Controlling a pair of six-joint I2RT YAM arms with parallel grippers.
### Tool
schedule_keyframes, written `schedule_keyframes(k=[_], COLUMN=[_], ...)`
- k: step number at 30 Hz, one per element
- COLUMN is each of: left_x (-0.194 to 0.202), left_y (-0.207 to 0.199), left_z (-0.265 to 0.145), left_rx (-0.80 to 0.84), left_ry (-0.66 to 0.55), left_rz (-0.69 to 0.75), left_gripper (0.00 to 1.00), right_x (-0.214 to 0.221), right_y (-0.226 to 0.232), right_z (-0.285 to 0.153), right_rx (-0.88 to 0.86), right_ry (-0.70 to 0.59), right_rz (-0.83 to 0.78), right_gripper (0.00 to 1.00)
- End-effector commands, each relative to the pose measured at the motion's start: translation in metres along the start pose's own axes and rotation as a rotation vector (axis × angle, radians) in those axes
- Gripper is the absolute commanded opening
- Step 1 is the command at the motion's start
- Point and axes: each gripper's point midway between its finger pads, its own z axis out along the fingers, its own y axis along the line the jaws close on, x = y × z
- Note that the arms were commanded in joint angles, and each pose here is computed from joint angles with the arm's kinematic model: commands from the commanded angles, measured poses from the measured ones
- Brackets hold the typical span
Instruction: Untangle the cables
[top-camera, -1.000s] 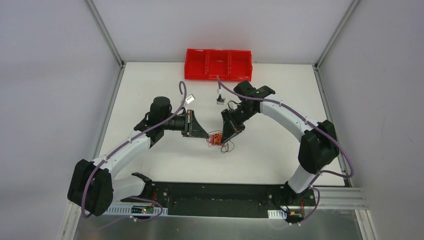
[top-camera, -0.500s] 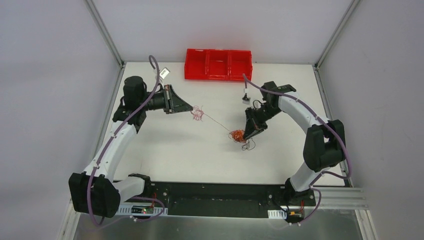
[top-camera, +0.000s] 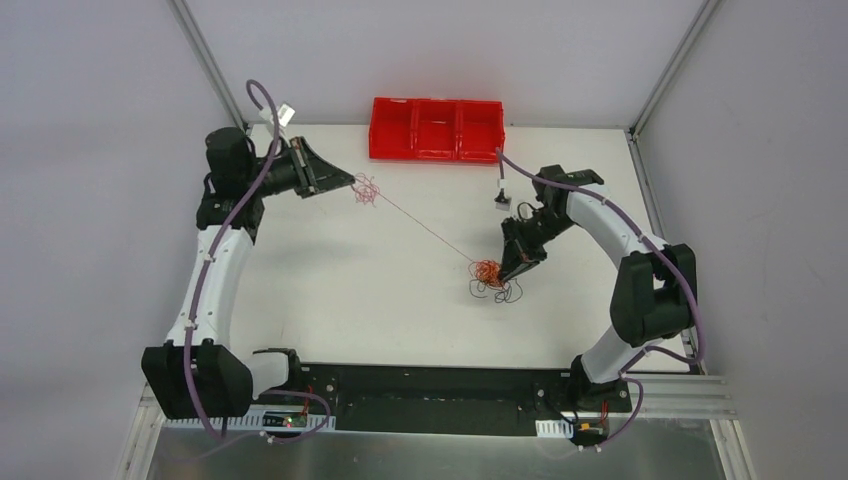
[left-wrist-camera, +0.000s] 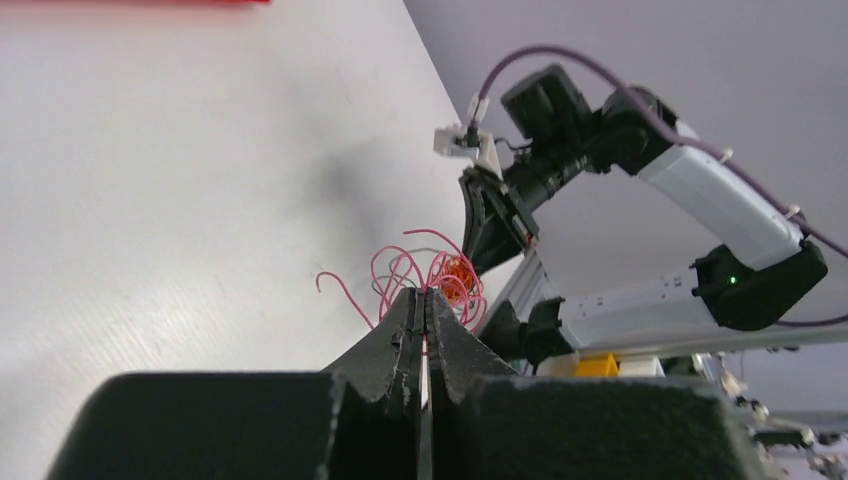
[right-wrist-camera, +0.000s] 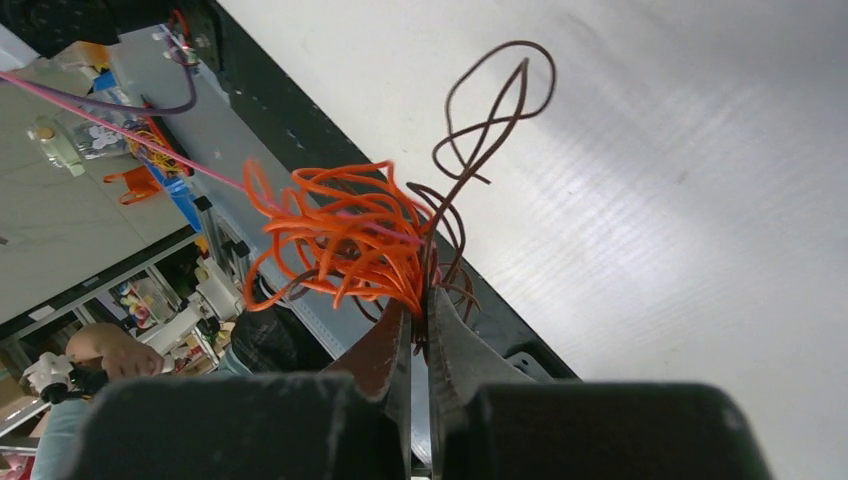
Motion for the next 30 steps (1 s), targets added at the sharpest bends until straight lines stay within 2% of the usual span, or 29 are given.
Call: schedule_keyframes(k=[1, 3, 6, 9, 13, 14, 16, 19, 24, 30], left_x=[-0.052, -0.058, -0.042, -0.015, 0.023, 0.032, 0.048, 0.066, 0.085, 0.101], left_y=[-0.034, -0.037, -0.041, -0.045, -0.050, -0.051, -0.052, -0.053, -0.050, -0.044], left_z=[-0.025, -0.029, -0.024, -0.014, 0.006, 0.011, 0.023, 0.040, 0.061, 0.075], left_rx=[0.034, 0.040, 0.072, 0.104, 0.129, 0.134, 0.142, 0.173, 0.226, 0.210], left_ry=[-0.106, -0.111, -0.064, -0.003, 0.080, 0.101, 0.139, 0.194, 0.244, 0.293], left_rz=[0.107, 0.092, 0.049, 0.032, 0.004, -0.002, -0.020, -0.097, -0.220, -0.268], left_gripper=[0.00, 0.00, 0.00, 0.00, 0.00, 0.00, 0.00, 0.00, 0.00, 0.00], right_x=[0.019, 0.017, 0.006, -0.017, -0.047, -0.054, -0.066, -0.074, -0.089, -0.096], right_y=[-0.032, -0.044, -0.040, -0.011, 0.042, 0.055, 0.080, 0.103, 0.132, 0.161], right_z=[-0.009, -0.010, -0.015, -0.029, -0.056, -0.061, -0.068, -0.067, -0.055, -0.026], right_rx=[0.089, 0.107, 0.082, 0.010, -0.062, -0.070, -0.078, -0.099, -0.200, -0.244], right_ry=[0.039, 0.032, -0.004, -0.091, -0.233, -0.273, -0.339, -0.345, -0.358, -0.352], right_rz=[0.017, 0.048, 0.067, 0.025, -0.104, -0.147, -0.212, -0.273, -0.242, -0.299], right_gripper=[0.05, 0.05, 0.10, 0.45, 0.78, 0.83, 0.86, 0.83, 0.80, 0.81])
